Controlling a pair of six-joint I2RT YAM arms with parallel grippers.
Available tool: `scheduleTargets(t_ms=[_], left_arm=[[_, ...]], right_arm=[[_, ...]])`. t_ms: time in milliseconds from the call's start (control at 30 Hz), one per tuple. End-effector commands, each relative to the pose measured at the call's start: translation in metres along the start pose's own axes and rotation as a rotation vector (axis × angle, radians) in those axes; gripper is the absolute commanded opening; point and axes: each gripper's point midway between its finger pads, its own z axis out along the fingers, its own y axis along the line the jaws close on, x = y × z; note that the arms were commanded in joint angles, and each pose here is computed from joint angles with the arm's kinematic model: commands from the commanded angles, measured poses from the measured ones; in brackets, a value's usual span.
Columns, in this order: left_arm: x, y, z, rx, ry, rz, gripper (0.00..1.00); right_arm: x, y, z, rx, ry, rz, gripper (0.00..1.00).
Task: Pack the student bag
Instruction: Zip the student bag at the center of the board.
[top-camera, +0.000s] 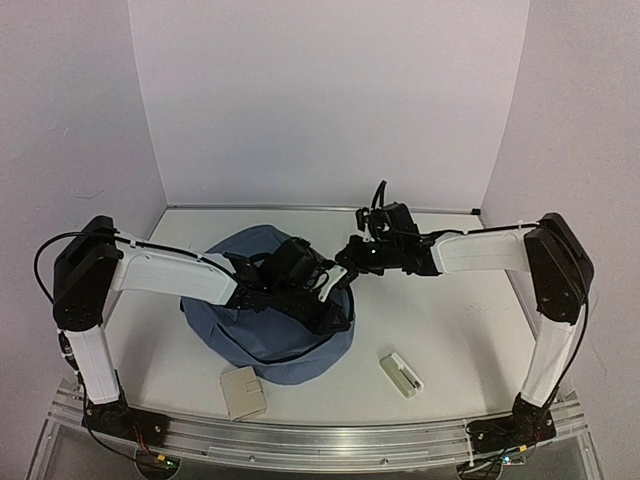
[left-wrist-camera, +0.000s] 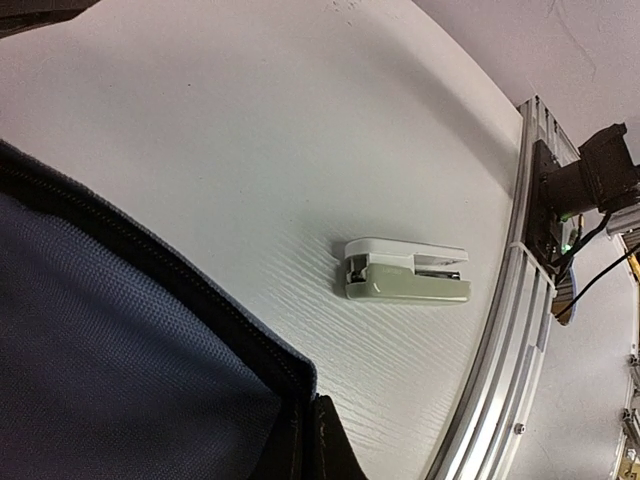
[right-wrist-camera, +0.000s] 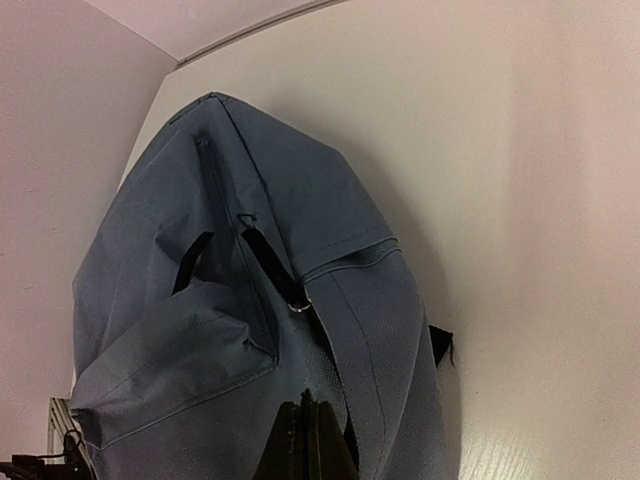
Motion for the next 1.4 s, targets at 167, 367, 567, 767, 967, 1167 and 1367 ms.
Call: scheduleTargets(t_ms=[167, 367, 567, 767, 967, 1167, 1367], left_arm=[[0.009, -0.031, -0.015, 0.104, 0.034, 0.027, 0.00], [0.011, -0.032, -0.015, 0.113, 0.040, 0.023, 0.00], [0.015, -0.032, -0.014, 0.118, 0.048, 0.012, 0.00], [0.014, -0.032, -0.014, 0.117, 0.042, 0.002, 0.00], [0.008, -0.028, -0.013, 0.093, 0.017, -0.005, 0.00], [0.001, -0.017, -0.017, 0.024, -0.018, -0.046, 0.00], [-0.012, -0.015, -0.038, 0.039, -0.070, -0.089, 0.17]], right_arm=[[-0.053, 0.016, 0.019, -0.020, -0.158, -0.045, 0.00], [-0.056, 0.020, 0.033, -0.036, -0.157, -0.065, 0.00], [-0.065, 0.030, 0.043, -0.081, -0.171, -0.065, 0.00], [-0.074, 0.034, 0.051, -0.119, -0.194, -0.044, 0.00], [-0.089, 0.043, 0.055, -0.164, -0.224, -0.027, 0.00], [-0.093, 0.053, 0.050, -0.201, -0.223, -0.046, 0.00], [-0.109, 0.071, 0.029, -0.243, -0.255, -0.094, 0.19]])
